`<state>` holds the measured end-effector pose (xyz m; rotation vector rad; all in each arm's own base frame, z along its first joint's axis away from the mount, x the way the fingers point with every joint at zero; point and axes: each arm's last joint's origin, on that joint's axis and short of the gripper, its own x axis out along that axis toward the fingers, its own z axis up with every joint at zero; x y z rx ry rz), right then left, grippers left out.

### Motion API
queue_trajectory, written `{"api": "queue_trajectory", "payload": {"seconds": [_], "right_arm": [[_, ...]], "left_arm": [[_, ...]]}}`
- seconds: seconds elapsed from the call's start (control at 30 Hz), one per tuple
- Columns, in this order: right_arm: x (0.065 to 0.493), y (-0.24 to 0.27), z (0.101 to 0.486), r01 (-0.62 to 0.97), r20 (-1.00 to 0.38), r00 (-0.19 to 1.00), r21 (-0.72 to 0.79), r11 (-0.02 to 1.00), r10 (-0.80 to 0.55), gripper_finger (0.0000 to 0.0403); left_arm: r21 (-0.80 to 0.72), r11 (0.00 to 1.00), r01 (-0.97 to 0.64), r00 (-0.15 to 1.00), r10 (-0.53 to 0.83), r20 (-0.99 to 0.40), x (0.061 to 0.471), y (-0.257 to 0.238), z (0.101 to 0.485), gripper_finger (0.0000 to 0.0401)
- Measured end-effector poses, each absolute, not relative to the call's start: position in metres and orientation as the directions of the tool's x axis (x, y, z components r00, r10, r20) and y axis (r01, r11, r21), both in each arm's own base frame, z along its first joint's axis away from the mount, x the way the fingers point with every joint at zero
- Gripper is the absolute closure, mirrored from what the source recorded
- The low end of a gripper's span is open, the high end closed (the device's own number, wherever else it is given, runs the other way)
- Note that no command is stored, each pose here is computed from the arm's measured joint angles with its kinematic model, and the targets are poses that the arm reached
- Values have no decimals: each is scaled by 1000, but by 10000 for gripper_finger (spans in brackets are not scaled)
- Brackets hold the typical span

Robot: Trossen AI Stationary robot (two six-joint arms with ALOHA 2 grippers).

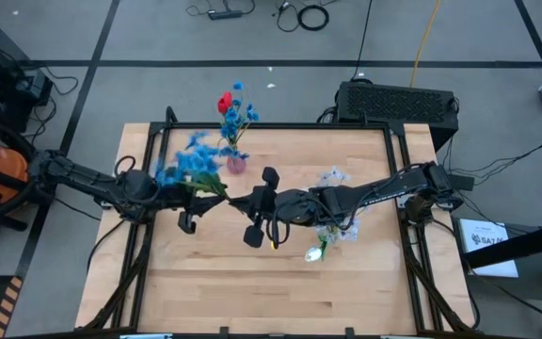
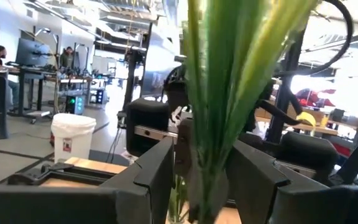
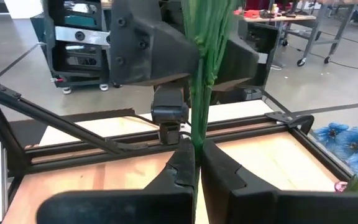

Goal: Sort flowers into vase by color
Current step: Put the blue flowers into the pink vase

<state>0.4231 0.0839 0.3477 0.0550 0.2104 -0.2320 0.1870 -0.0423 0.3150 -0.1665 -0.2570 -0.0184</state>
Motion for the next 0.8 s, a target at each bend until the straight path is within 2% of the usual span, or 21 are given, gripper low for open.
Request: {"api": "queue_trajectory", "payload": {"seconds": [0.57,0.67,0.8], "right_arm": [[422,84,344,243,-249,942,44,969,-224,403],[422,84,342,250,-262,939,66,966,-225,403],[422,84,342,251,-267,937,67,966,-225,395]], "left_arm": [[-160,985,61,962,-15,273,186,-43,317,261],[-160,985,61,962,-15,273,186,-43,317,288],[-158,986,57,962,-13,272,186,-43,317,350]]}}
